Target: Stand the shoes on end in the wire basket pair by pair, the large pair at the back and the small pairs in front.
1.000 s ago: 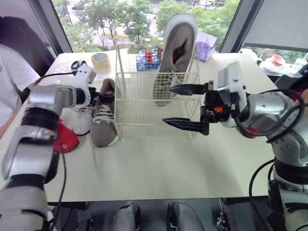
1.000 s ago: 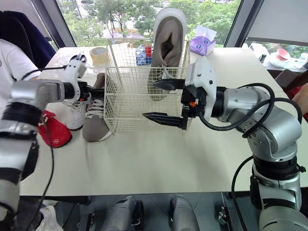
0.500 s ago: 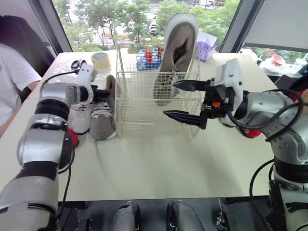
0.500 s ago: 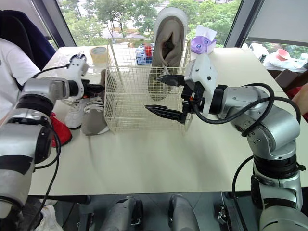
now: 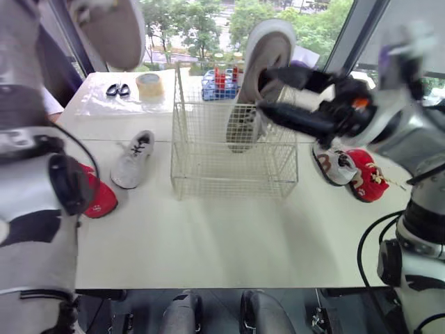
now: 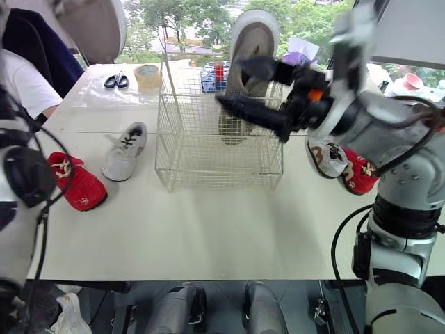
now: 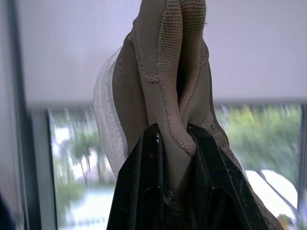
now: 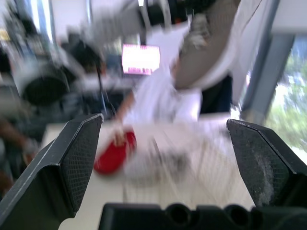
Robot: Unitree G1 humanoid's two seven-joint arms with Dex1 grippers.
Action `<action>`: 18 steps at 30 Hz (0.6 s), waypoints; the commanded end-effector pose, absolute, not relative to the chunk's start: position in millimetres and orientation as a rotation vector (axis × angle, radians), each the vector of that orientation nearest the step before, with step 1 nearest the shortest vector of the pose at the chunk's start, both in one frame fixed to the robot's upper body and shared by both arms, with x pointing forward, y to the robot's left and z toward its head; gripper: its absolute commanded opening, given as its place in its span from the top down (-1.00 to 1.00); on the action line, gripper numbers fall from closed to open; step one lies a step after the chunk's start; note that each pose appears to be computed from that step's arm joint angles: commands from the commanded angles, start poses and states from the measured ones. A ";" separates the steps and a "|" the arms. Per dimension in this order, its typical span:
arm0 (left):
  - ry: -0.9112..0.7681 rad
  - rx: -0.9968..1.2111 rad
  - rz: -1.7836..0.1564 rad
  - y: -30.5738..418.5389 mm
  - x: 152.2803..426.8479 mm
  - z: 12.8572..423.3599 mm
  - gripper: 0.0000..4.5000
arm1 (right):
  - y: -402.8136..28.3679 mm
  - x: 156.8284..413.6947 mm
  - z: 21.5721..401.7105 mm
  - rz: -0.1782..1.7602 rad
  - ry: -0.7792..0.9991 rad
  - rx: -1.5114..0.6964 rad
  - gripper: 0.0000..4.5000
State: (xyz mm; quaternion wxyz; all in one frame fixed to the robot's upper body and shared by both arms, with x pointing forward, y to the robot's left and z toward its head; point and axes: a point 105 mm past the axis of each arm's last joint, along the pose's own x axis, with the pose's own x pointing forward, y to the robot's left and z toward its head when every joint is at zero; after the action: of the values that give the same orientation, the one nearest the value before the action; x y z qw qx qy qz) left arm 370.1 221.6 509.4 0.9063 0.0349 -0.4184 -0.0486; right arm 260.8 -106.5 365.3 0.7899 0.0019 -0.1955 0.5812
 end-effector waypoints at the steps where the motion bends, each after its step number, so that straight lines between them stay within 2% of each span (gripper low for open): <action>1: -1.193 0.281 -0.129 157.8 331.4 530.9 0.92 | -120.4 257.1 382.9 1.223 -0.487 0.055 -1.00; 7: -1.354 0.435 -0.142 96.9 336.8 497.4 0.92 | -123.7 257.6 381.5 1.177 -0.481 0.041 -1.00; 11: -1.345 0.470 -0.164 77.2 354.7 468.7 0.92 | -128.5 252.7 379.2 1.121 -0.480 0.025 -1.00; 18: -1.254 0.367 -0.189 74.3 375.7 443.4 0.92 | -135.2 245.2 376.0 1.049 -0.479 0.026 -1.00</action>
State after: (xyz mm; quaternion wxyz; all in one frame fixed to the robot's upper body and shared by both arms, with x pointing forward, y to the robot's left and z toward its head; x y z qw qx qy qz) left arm 387.9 71.5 431.0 0.8035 0.2013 -0.5524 -0.0933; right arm 256.3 -133.2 366.1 0.8427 0.0227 -0.1999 0.4994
